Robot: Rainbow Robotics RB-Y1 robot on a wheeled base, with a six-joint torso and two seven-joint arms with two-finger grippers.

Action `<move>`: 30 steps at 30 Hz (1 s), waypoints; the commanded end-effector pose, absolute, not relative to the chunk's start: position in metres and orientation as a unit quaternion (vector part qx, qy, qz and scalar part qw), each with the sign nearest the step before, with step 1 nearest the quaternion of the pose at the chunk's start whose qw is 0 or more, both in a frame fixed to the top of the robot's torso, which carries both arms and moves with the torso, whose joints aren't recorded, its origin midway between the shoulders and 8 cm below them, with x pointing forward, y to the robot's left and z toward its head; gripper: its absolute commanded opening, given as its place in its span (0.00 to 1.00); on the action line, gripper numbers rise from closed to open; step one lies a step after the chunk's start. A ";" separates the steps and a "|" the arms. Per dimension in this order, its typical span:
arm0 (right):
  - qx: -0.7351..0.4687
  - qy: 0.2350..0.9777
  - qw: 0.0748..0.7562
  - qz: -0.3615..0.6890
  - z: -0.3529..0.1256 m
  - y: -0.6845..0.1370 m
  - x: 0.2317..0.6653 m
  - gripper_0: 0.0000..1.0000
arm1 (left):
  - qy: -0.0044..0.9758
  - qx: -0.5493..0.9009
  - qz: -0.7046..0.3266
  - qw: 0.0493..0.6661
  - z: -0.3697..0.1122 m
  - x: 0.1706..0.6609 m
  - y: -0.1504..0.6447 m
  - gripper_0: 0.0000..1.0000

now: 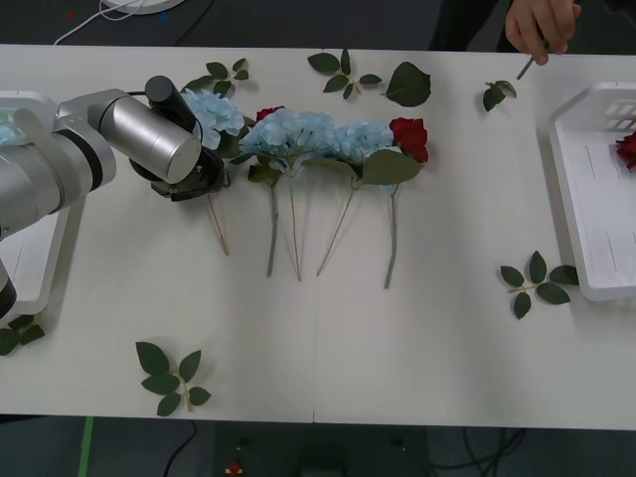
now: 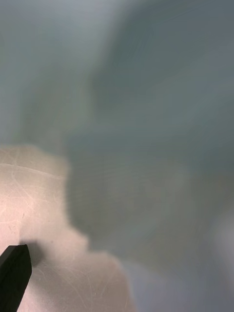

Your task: Place the red flowers into the right box and the blue flowers into the left box. If a person shows an open palm, hand one flower to the person first, then continue sorting.

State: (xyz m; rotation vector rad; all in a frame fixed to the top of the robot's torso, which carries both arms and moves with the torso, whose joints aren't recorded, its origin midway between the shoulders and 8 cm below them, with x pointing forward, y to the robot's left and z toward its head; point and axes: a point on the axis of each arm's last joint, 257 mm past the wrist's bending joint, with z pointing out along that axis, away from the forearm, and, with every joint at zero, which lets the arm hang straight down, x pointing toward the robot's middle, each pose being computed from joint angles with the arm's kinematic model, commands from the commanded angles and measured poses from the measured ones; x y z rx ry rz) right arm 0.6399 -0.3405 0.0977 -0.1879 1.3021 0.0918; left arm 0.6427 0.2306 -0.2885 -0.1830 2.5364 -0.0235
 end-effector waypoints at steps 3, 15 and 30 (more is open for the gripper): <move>-0.097 0.602 0.791 0.041 0.102 -0.339 0.637 1.00 | 0.952 -0.072 -0.010 0.296 -0.292 0.642 0.226 1.00; 0.005 0.720 0.692 0.049 0.031 -0.327 0.642 1.00 | 0.952 -0.072 -0.010 0.296 -0.292 0.642 0.226 1.00; -0.005 0.912 0.408 -0.041 -0.104 -0.257 0.566 1.00 | 0.952 -0.072 -0.010 0.296 -0.292 0.642 0.226 0.00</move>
